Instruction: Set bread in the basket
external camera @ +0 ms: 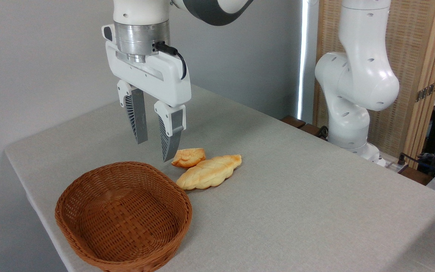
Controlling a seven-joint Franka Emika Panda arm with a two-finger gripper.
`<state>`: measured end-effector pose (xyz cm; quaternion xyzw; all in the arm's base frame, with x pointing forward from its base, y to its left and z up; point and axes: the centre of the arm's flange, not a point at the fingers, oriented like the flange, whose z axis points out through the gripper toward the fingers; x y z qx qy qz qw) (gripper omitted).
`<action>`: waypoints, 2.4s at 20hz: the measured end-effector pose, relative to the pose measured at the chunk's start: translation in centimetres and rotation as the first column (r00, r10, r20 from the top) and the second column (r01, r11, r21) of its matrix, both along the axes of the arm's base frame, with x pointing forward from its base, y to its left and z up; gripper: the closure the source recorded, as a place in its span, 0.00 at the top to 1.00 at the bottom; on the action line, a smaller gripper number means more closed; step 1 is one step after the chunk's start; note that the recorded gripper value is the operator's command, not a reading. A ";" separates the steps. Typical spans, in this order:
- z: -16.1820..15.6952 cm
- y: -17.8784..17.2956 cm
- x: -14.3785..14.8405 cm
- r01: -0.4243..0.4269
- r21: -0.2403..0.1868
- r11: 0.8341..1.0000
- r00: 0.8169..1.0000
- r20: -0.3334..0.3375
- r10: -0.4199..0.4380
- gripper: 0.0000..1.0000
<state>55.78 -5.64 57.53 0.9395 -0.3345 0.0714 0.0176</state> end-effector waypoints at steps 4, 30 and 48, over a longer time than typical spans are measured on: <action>-0.4 0.1 0.2 -0.001 0.004 1.000 1.000 -0.007 0.001 1.00; -0.3 1.8 0.3 -0.033 0.010 0.999 0.999 -0.004 0.033 1.00; -2.4 -10.1 -1.8 0.211 0.023 0.977 0.975 -0.075 -0.209 1.00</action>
